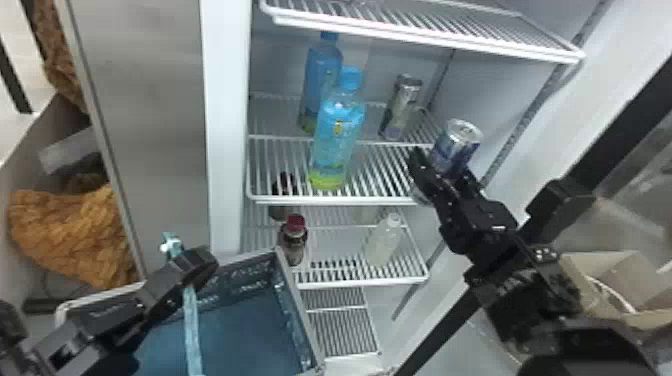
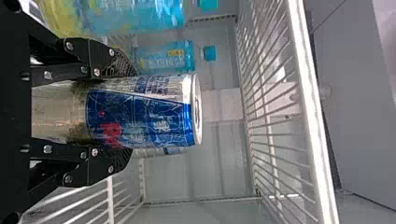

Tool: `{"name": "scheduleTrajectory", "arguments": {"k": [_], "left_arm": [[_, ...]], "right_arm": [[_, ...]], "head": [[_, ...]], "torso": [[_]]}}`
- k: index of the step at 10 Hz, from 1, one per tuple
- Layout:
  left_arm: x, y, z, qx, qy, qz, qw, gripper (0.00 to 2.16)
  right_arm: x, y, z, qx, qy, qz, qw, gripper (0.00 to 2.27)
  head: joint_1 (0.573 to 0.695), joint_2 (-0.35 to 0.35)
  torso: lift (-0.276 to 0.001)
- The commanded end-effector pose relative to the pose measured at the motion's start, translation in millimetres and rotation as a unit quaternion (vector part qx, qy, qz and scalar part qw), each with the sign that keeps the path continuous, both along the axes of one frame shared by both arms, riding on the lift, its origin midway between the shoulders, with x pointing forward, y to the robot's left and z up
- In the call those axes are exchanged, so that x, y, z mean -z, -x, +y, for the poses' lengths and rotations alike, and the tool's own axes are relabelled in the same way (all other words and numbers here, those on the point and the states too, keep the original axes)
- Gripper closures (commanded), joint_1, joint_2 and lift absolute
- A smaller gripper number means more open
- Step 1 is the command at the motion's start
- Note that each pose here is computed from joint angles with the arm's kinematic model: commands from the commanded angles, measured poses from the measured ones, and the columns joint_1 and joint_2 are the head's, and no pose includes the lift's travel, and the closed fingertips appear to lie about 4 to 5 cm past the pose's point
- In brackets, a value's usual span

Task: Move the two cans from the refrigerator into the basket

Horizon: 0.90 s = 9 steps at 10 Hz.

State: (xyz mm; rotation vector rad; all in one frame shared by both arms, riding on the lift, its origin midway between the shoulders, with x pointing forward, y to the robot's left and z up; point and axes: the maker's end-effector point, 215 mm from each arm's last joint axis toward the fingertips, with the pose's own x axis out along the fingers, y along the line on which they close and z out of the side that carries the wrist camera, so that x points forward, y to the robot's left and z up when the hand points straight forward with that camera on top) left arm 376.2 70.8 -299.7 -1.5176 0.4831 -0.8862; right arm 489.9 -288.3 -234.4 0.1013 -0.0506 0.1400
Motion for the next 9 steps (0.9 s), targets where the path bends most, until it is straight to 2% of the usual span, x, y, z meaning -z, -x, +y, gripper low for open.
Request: {"name": "scheduleTrajectory", "arguments": {"k": [1,5,9], "left_arm": [[-1.5,-0.1,-0.2,0.0,0.003,-0.001,1.0,1.2],[-1.7,1.4,-1.1,-0.001,0.009,0.002,1.0,1.2],[-2.3,1.7,-1.9,0.0,0.01,0.001,0.9999,1.2]], "right_arm": [[5.6,15.8,21.2,-0.022,-0.014,0.013,1.0,1.19],[41.2,46.0,86.1,-0.085,-0.082,0.063,0.991,1.19],[45.3,65.6,150.4,-0.156,-0.129,0.082,0.976,1.19]], "head": [[0.695,-0.279],[0.695,-0.217],[0.695,-0.142]], "torso": [[-0.035],[-0.035],[-0.035]]}}
